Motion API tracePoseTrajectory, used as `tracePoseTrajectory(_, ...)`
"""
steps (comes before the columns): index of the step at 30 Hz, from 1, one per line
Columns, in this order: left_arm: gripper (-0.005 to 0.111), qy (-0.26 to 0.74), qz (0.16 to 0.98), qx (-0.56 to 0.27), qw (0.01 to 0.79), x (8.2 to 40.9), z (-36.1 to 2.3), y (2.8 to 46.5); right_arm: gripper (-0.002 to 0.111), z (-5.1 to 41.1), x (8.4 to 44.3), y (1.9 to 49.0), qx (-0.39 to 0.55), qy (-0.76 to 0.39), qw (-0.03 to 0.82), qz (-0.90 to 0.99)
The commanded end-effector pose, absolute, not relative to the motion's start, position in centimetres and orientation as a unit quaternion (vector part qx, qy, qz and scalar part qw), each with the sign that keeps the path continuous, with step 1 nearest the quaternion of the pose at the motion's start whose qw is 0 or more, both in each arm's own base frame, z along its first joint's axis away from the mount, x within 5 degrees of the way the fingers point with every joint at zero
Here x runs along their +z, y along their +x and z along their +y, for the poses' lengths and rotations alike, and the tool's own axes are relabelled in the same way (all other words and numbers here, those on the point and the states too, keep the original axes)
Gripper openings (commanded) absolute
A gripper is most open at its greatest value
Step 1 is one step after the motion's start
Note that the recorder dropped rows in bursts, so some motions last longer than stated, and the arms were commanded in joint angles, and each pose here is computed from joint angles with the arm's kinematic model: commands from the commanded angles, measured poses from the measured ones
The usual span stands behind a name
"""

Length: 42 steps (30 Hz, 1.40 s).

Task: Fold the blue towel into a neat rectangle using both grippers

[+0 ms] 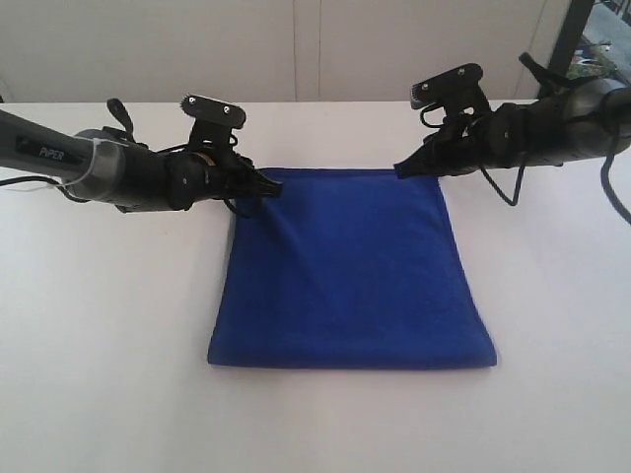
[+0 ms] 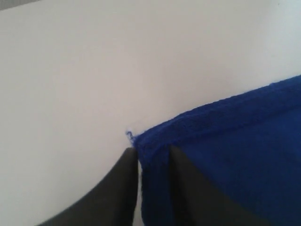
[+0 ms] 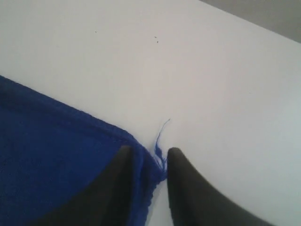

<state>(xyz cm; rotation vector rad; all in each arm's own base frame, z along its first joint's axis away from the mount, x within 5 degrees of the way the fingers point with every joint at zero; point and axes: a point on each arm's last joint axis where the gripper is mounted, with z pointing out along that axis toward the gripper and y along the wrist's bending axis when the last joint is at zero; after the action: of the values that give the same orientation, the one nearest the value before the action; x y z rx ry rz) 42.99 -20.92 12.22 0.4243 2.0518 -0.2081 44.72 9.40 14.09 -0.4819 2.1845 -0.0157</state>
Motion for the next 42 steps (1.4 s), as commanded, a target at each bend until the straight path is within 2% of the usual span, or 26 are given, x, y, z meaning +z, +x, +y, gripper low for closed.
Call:
tracePoseTrajectory(1, 0.052, 0.168, 0.829, -0.088, 0.526, 13.4, -21.1, 43.2, 0.04, 9.0, 14.7, 44.9, -0.011, -0.193, 0.447, 0.874)
tracePoseTrajectory(5, 0.053, 0.167, 0.824, -0.094, 0.533, 15.3, -21.0, 43.1, 0.041, 8.9, 16.4, 44.5, 0.0, -0.175, 0.445, 0.878)
tracePoseTrajectory(7, 0.053, 0.174, 0.823, -0.094, 0.533, 17.4, -20.6, 42.8, 0.04, 8.9, 18.1, 44.1, 0.017, -0.154, 0.436, 0.886)
tracePoseTrajectory(9, 0.049, 0.199, 0.852, -0.1, 0.475, 19.4, -19.7, 41.7, 0.025, 9.2, 20.3, 44.2, 0.047, -0.122, 0.383, 0.915)
tracePoseTrajectory(10, 0.047, 0.2, 0.86, -0.102, 0.459, 19.6, -19.3, 41.6, 0.022, 9.3, 20.8, 44.4, 0.049, -0.123, 0.376, 0.917)
tracePoseTrajectory(11, 0.04, 0.207, 0.875, -0.11, 0.423, 20.0, -19.2, 40.9, 0.014, 9.5, 21.4, 44.8, 0.054, -0.125, 0.356, 0.925)
tracePoseTrajectory(12, 0.035, 0.213, 0.883, -0.113, 0.403, 20.1, -19.1, 40.4, 0.011, 9.6, 21.3, 44.9, 0.056, -0.126, 0.347, 0.928)
tracePoseTrajectory(13, 0.023, 0.22, 0.896, -0.123, 0.367, 20.3, -19.2, 39.6, 0.005, 9.7, 20.6, 45.2, 0.058, -0.128, 0.322, 0.936)
tracePoseTrajectory(14, 0.019, 0.224, 0.902, -0.129, 0.347, 20.2, -19.4, 39.2, 0.004, 9.8, 20.1, 45.3, 0.058, -0.129, 0.311, 0.94)
tracePoseTrajectory(15, 0.008, 0.234, 0.91, -0.136, 0.313, 20.4, -19.5, 38.3, 0.003, 10.0, 18.9, 45.6, 0.067, -0.122, 0.291, 0.946)
tracePoseTrajectory(17, 0.0, 0.243, 0.918, -0.143, 0.278, 20.4, -19.6, 37.5, 0.003, 10.3, 17.8, 45.9, 0.088, -0.107, 0.277, 0.951)
tracePoseTrajectory(21, 0.0, 0.238, 0.927, -0.162, 0.241, 20.2, -20.0, 36.8, 0.004, 10.6, 17.2, 47.1, 0.089, -0.107, 0.296, 0.945)
tracePoseTrajectory(24, 0.0, 0.239, 0.927, -0.162, 0.24, 20.2, -20.0, 36.8, 0.023, 10.5, 17.2, 47.6, 0.078, -0.114, 0.325, 0.936)
tracePoseTrajectory(26, 0.0, 0.239, 0.927, -0.162, 0.239, 20.1, -20.0, 36.7, 0.029, 10.3, 16.9, 47.9, 0.067, -0.119, 0.335, 0.932)
tracePoseTrajectory(35, 0.0, 0.236, 0.925, -0.161, 0.25, 20.2, -20.0, 36.9, 0.029, 9.1, 13.7, 48.8, 0.063, -0.094, 0.334, 0.936)
tracePoseTrajectory(42, 0.0, 0.236, 0.925, -0.161, 0.252, 20.3, -20.0, 37.0, 0.028, 9.0, 13.6, 49.0, 0.062, -0.093, 0.341, 0.934)
